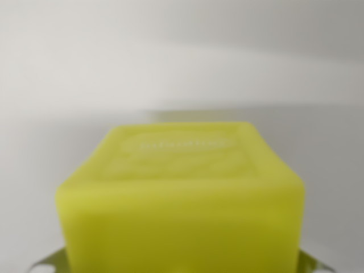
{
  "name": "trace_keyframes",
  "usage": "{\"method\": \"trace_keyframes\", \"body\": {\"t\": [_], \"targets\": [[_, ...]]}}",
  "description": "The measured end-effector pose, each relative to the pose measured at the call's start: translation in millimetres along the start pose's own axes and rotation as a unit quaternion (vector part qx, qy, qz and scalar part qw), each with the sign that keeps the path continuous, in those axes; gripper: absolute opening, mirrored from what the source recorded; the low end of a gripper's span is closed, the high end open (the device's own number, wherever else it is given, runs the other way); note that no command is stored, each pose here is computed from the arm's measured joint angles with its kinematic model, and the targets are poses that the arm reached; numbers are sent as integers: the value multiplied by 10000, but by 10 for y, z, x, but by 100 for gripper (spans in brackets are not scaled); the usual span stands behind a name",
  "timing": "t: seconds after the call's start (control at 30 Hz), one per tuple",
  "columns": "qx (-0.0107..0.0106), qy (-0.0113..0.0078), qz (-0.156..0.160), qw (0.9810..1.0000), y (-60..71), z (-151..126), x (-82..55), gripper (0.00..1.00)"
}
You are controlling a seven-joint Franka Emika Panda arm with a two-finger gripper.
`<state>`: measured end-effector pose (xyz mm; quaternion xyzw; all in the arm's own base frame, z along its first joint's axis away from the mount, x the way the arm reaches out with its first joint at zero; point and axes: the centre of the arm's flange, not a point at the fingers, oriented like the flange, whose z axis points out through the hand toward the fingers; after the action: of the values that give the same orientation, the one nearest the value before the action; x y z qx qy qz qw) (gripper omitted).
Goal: Pick yellow cube
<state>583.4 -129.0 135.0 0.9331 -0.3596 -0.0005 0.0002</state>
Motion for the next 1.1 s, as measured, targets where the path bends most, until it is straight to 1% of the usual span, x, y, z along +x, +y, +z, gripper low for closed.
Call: {"method": "trace_keyframes", "body": {"t": [0.1,0.3,1.1], "targets": [[-2,-2,0,10000,1,-72,-1,0],[-1,1,-1,10000,1,-226,1,0],[-2,-1,-1,10000,2,-825,0,0]]}}
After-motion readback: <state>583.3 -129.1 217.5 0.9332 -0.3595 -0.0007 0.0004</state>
